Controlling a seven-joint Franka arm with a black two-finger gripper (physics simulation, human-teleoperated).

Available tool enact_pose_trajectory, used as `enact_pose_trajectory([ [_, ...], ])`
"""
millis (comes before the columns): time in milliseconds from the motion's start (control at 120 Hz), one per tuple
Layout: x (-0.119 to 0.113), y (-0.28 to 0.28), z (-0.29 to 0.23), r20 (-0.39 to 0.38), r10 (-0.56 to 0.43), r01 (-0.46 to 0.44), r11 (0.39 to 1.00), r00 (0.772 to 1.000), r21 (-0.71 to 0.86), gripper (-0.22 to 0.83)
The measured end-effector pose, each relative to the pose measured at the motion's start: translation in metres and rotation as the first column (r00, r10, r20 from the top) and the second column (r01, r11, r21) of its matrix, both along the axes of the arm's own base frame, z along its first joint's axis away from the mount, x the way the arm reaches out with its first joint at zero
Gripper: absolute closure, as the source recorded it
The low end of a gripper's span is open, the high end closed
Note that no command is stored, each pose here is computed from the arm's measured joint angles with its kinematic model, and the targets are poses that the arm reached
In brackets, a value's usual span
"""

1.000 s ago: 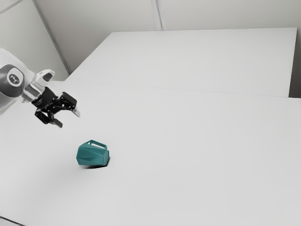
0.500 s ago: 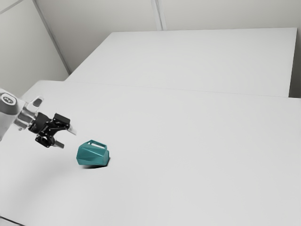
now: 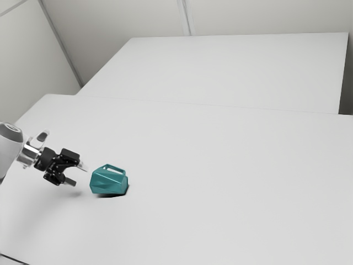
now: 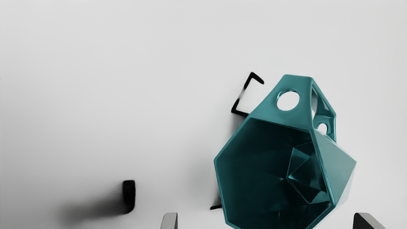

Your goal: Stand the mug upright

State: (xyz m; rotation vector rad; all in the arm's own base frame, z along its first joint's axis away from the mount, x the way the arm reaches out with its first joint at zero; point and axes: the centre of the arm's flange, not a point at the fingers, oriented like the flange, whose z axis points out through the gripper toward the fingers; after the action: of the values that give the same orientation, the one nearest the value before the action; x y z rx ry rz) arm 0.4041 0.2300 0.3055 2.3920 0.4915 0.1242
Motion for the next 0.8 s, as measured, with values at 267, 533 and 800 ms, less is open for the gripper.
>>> enact_pose_trajectory([
  [267,0.005,0.004,0.000,0.069,-0.051,0.052,0.998,0.996,-0.020,0.00],
  [533,0.024,-0.031,0.001,0.121,-0.149,0.153,0.988,0.981,-0.027,0.00],
  [800,0.025,-0.044,0.004,0.154,-0.185,0.192,0.981,0.971,-0.029,0.00],
])
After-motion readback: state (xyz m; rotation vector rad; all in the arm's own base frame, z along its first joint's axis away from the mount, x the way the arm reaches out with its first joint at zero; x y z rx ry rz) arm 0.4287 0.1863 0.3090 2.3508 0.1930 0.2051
